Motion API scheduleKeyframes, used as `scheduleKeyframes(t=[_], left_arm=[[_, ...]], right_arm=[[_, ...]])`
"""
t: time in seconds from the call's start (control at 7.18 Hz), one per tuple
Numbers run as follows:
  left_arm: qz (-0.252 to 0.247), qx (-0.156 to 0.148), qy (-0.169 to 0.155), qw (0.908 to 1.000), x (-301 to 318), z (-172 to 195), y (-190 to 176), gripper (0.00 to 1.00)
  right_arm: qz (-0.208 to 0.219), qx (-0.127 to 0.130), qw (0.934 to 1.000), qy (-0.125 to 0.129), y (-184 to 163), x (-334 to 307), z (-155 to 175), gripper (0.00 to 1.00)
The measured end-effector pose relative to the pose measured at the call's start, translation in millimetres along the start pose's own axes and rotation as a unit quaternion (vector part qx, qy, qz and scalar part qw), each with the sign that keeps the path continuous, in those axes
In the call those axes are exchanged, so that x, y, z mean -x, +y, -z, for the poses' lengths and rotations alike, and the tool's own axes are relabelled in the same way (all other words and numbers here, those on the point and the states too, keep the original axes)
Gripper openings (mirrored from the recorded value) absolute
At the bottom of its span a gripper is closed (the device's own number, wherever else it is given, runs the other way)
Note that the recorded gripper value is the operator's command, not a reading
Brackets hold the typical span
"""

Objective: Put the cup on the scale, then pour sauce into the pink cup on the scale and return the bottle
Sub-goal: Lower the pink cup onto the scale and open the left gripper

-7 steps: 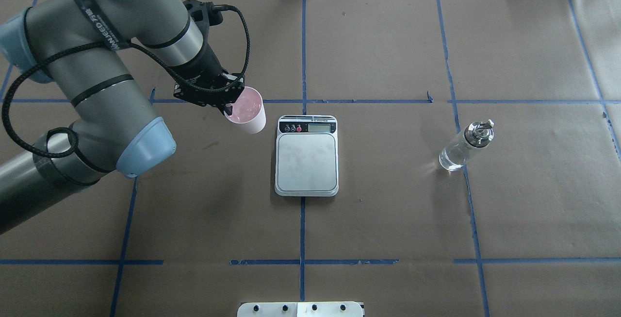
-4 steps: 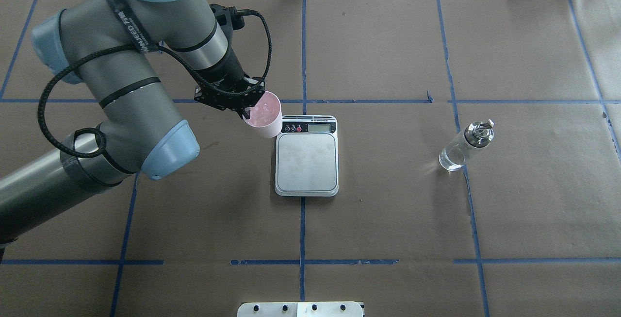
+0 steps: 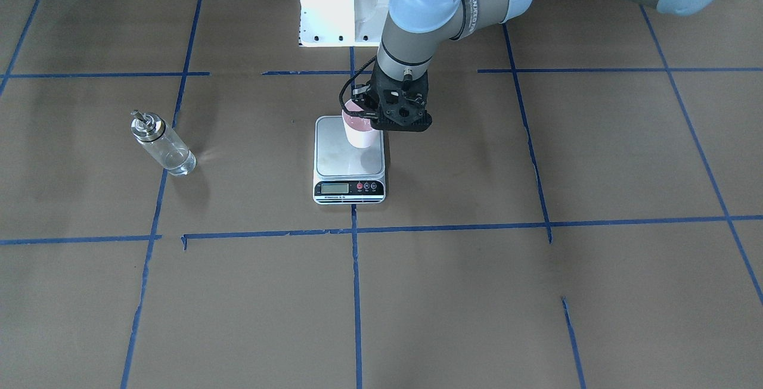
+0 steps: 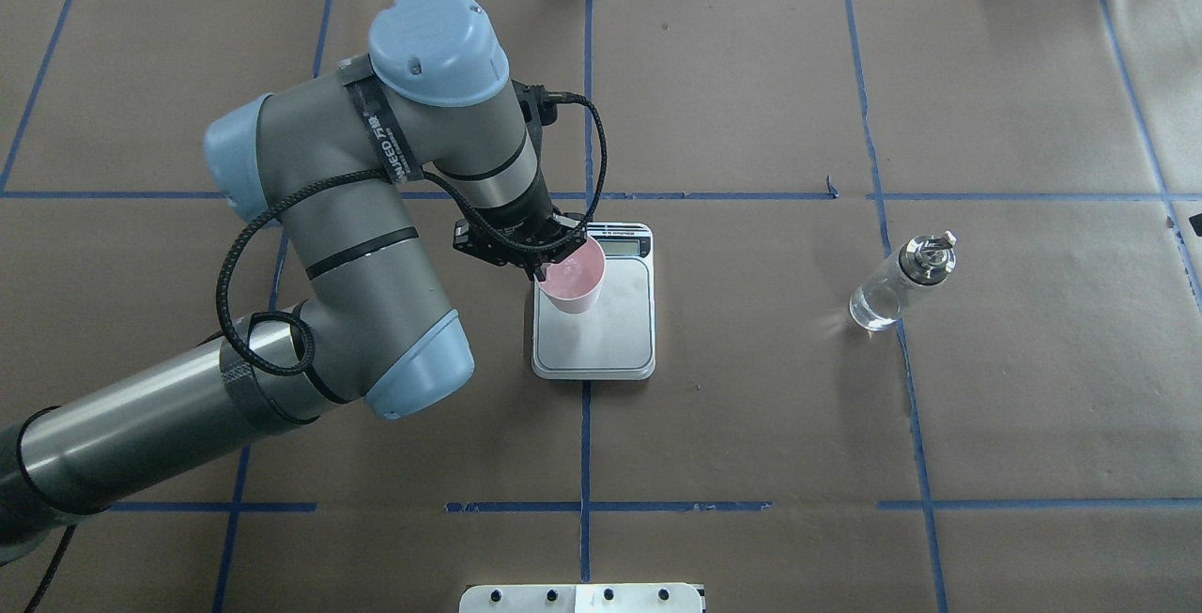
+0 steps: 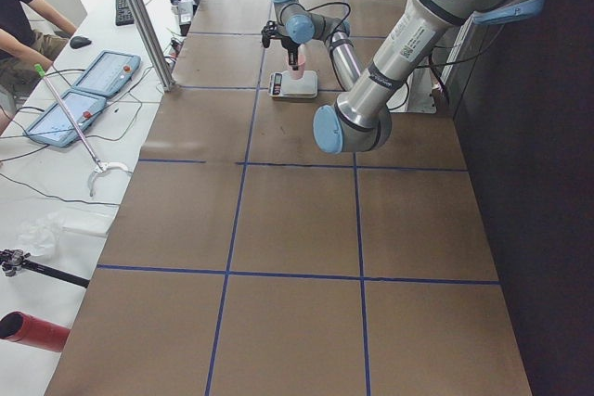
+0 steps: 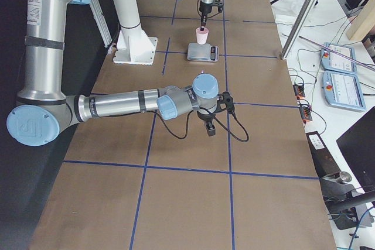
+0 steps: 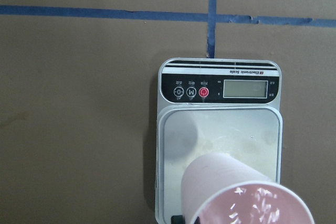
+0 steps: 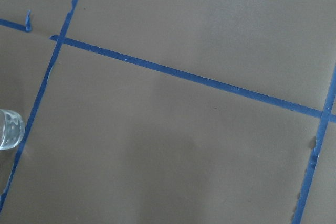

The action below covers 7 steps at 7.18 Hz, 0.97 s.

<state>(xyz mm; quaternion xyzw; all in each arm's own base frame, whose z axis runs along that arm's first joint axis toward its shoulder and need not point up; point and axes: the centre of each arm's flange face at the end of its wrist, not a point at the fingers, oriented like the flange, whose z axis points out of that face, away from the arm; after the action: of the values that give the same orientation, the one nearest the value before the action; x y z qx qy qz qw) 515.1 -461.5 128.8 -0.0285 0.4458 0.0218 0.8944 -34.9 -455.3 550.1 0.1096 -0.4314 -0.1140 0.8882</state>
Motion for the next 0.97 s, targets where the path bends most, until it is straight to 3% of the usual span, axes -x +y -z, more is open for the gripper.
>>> scheduleKeyframes(t=[0.56, 0.97], left_arm=[[-0.01, -0.011, -0.002, 0.9999, -14, -21, -5, 0.0], [-0.013, -0.011, -0.005, 0.9998, -13, -29, -3, 0.0]], right_arm=[[-0.004, 0.002, 1.0, -0.005, 0, 2, 0, 1.0], [-0.005, 0.004, 0.9996, -0.027, 1, 6, 0, 1.0]])
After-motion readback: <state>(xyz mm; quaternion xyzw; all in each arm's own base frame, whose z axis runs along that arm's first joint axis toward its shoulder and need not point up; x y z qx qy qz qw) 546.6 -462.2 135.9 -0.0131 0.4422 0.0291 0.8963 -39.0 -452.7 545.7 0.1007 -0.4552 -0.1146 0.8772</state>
